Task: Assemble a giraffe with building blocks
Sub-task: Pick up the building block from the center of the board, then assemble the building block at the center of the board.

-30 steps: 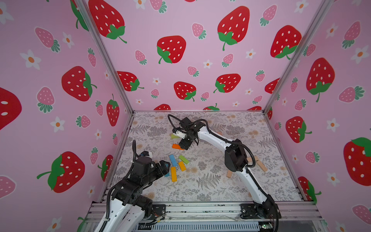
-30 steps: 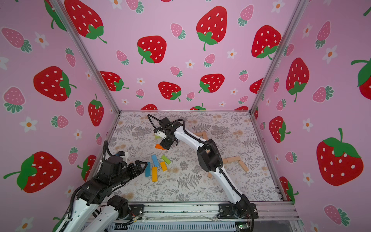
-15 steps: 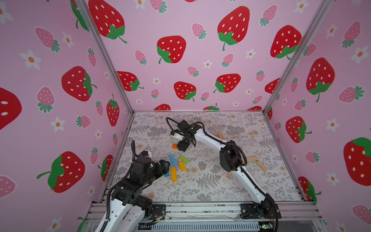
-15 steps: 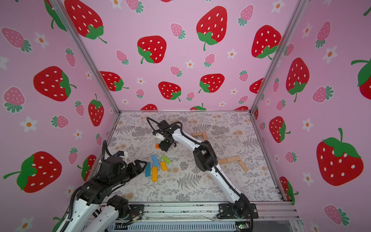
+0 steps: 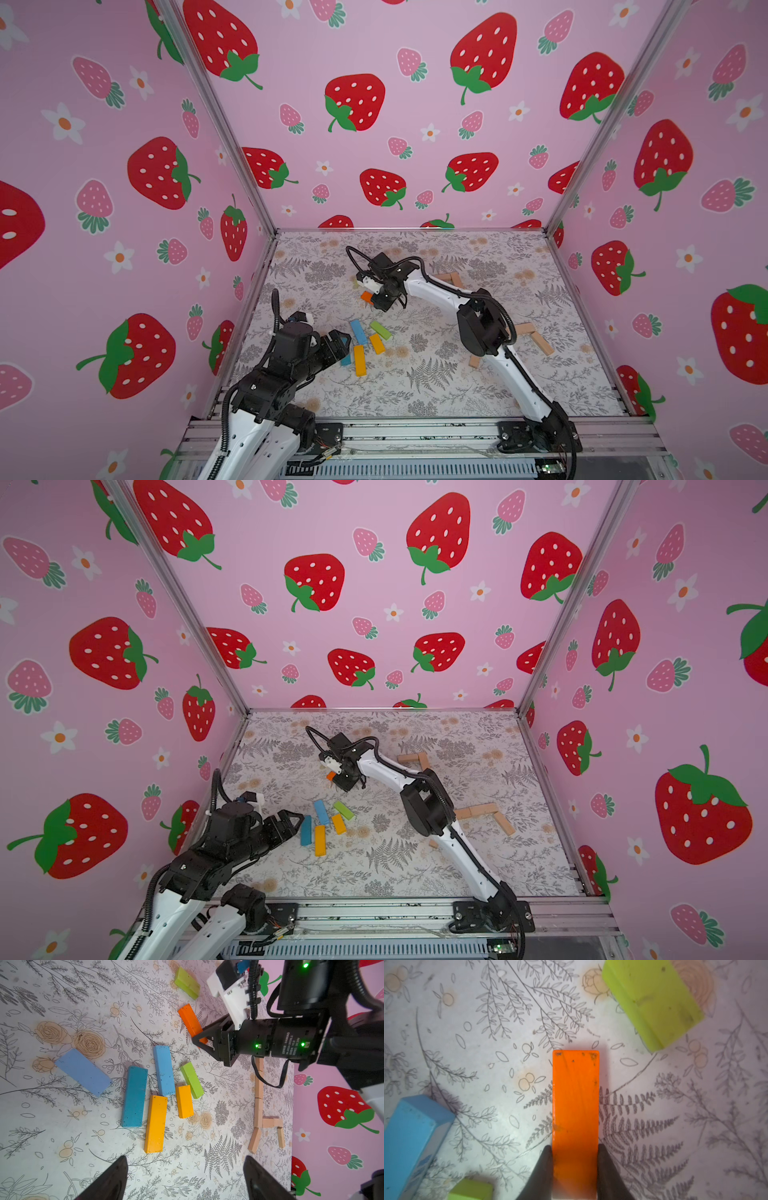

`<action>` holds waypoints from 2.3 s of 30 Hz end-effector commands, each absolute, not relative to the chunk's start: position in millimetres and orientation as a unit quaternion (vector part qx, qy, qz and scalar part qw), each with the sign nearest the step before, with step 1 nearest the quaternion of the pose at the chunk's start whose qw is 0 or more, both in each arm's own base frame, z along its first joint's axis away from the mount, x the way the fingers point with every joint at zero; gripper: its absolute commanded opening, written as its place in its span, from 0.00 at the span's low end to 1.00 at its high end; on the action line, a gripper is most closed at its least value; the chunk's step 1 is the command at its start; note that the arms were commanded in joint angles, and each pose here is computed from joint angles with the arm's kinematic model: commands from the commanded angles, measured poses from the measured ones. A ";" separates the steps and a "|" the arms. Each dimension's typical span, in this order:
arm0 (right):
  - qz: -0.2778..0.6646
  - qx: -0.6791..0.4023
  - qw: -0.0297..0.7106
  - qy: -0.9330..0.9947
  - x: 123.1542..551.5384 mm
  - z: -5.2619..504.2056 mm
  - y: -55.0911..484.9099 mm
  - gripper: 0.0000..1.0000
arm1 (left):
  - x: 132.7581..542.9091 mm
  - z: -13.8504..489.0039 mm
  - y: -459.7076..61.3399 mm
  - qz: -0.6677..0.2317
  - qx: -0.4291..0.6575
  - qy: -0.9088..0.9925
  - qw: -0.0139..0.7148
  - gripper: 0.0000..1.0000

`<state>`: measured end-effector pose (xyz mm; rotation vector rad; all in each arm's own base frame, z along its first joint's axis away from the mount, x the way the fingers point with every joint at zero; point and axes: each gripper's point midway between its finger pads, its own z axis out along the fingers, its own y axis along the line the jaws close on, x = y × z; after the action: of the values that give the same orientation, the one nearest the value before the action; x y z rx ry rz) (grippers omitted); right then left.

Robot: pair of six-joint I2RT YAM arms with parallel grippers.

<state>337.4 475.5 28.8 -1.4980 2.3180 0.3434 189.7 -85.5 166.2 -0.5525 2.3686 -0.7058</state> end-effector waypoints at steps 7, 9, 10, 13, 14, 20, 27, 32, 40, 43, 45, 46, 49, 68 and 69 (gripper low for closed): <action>0.127 -0.418 0.234 0.869 336.1 82.6 452.1 0.12 | 197.6 188.4 -82.6 -0.264 -0.195 0.886 0.326 0.88; 0.125 -0.358 0.235 0.895 349.6 84.4 446.1 0.13 | 199.7 188.5 -82.9 -0.264 -0.196 0.886 0.327 0.88; 0.126 -0.326 0.233 0.908 356.5 84.3 443.6 0.12 | 198.7 188.5 -88.2 -0.276 -0.189 0.887 0.319 0.88; 0.129 -0.263 0.226 0.929 373.3 78.8 442.6 0.12 | 200.8 187.3 -90.6 -0.282 -0.191 0.886 0.316 0.88; 0.123 -0.246 0.227 0.934 378.3 77.2 441.2 0.12 | 200.9 186.6 -91.2 -0.284 -0.191 0.885 0.315 0.88; 0.116 -0.167 0.230 0.952 397.0 65.6 436.9 0.11 | 202.0 188.6 -91.1 -0.284 -0.189 0.885 0.317 0.88; 0.119 -0.141 0.218 0.958 401.9 45.0 449.4 0.11 | 203.9 187.1 -91.3 -0.281 -0.185 0.887 0.316 0.88; 0.124 -0.140 0.209 0.960 395.6 32.7 462.2 0.12 | 204.9 186.4 -91.0 -0.280 -0.184 0.887 0.316 0.89; 0.122 -0.136 0.195 0.963 385.6 22.0 468.1 0.27 | 207.3 186.4 -92.9 -0.284 -0.182 0.887 0.316 0.89; 0.117 -0.135 0.195 0.965 384.9 21.7 465.4 0.33 | 206.8 185.9 -92.5 -0.283 -0.181 0.887 0.315 0.89; 0.115 -0.135 0.194 0.965 383.9 21.6 464.7 0.34 | 206.7 186.4 -92.5 -0.283 -0.181 0.887 0.317 0.89; 0.116 -0.135 0.194 0.965 383.5 21.1 464.9 0.36 | 206.4 186.0 -92.4 -0.283 -0.181 0.887 0.316 0.89; 0.119 -0.135 0.192 0.965 382.0 20.8 466.8 0.42 | 205.7 185.7 -91.8 -0.283 -0.182 0.887 0.317 0.89; 0.141 -0.118 0.190 0.964 387.2 14.5 481.0 0.28 | 203.2 185.2 -88.6 -0.276 -0.181 0.888 0.319 0.89; 0.141 -0.116 0.190 0.965 388.5 14.6 481.3 0.28 | 203.1 185.3 -88.6 -0.277 -0.181 0.888 0.319 0.89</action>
<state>392.2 483.8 33.5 -0.3521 2.6638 0.4239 202.2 -90.8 174.1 -0.4861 2.3647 -0.7300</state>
